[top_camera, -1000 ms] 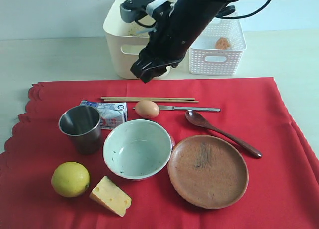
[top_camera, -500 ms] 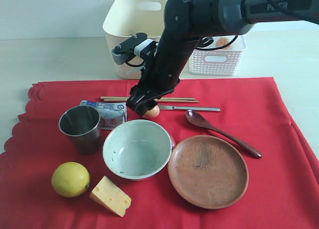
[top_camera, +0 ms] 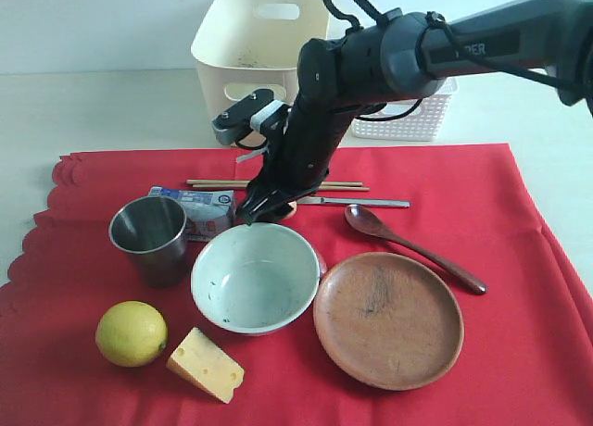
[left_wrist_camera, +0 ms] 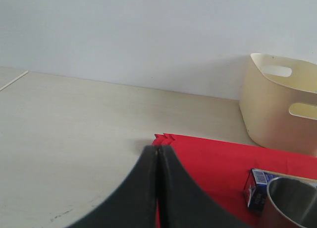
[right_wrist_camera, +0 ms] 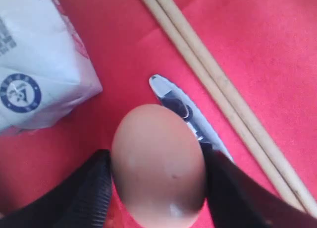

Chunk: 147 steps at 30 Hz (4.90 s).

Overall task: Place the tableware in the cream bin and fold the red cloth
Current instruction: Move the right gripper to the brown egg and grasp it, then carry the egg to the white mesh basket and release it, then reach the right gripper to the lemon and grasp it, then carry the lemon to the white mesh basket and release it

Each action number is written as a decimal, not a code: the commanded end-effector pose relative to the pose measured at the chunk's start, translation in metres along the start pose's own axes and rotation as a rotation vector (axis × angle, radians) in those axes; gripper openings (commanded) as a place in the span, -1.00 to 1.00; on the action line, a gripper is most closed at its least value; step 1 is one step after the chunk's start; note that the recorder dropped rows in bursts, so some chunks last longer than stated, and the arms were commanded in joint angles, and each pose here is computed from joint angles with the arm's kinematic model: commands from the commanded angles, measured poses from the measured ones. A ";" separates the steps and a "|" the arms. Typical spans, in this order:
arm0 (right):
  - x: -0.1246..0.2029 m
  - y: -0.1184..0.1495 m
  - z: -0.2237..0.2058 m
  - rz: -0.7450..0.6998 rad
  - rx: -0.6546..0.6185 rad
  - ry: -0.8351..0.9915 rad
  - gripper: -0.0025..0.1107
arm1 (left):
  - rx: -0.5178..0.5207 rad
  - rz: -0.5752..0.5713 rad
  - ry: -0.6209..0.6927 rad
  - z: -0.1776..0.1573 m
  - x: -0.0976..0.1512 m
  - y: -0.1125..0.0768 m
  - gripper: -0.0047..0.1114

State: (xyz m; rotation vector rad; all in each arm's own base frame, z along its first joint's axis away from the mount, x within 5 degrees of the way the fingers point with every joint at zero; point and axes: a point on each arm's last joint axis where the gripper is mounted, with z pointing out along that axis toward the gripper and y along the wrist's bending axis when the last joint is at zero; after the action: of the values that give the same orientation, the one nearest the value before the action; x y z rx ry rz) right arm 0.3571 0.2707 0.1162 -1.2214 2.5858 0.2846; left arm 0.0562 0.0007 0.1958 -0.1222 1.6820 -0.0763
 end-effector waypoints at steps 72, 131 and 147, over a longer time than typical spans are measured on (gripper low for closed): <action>0.027 -0.177 -0.092 0.582 0.347 -0.522 0.38 | -0.001 0.002 -0.004 0.000 0.001 0.000 -0.92; -0.008 0.212 -0.013 -0.474 -0.089 -0.048 0.38 | -0.001 0.002 -0.004 0.000 0.001 0.000 -0.92; -0.001 0.208 0.012 -0.479 -0.066 0.008 -0.01 | -0.001 0.002 -0.004 0.000 0.001 0.000 -0.92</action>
State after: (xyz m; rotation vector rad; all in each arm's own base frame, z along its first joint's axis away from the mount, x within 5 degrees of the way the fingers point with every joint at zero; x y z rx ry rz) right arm 0.1978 0.4035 0.1174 -1.8131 2.2161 0.2610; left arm 0.0562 0.0007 0.1958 -0.1222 1.6820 -0.0763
